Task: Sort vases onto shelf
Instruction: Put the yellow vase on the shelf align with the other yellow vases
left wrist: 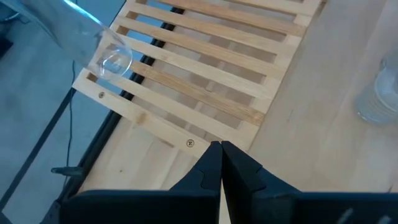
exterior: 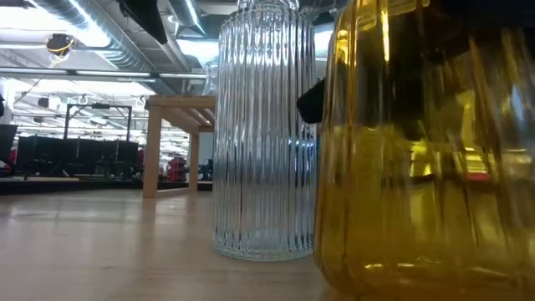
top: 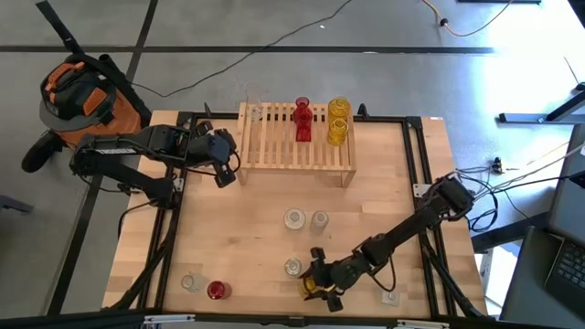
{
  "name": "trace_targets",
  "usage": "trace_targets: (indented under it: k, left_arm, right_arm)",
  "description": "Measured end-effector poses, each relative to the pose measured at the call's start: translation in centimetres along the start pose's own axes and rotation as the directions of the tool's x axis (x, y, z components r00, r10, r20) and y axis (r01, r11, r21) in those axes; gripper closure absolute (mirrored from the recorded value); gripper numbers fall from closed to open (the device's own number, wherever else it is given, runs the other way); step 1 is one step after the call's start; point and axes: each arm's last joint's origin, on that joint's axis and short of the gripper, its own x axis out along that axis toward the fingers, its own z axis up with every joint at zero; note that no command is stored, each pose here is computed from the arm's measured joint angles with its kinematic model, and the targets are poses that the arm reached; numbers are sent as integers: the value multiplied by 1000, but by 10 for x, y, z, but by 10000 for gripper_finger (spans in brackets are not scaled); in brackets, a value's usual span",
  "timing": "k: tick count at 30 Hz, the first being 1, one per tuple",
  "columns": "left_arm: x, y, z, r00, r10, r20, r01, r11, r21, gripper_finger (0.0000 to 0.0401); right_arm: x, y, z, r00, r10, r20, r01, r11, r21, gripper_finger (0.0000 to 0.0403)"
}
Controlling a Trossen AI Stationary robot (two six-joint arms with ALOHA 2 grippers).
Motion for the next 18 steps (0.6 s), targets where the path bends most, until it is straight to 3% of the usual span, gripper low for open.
trace_targets:
  k: [7, 12, 15, 18]
  left_arm:
    - [0, 0, 2, 1000, 13, 22, -13, 1000, -5, 401]
    - [0, 0, 2, 1000, 18, 26, -18, 1000, -6, 401]
    - [0, 0, 3, 999, 16, 33, -16, 1000, -10, 401]
    - [-2, 1, 5, 998, 18, 65, -16, 1000, -27, 401]
  right_arm:
    - [-24, -1, 9, 995, -32, -93, 41, 994, 98, 199]
    - [-62, 1, 37, 996, -71, -58, 76, 992, 97, 199]
    - [-91, -3, 57, 990, -141, -18, 142, 987, 72, 199]
    - [-121, -13, 87, 956, -292, 32, 291, 957, 18, 199]
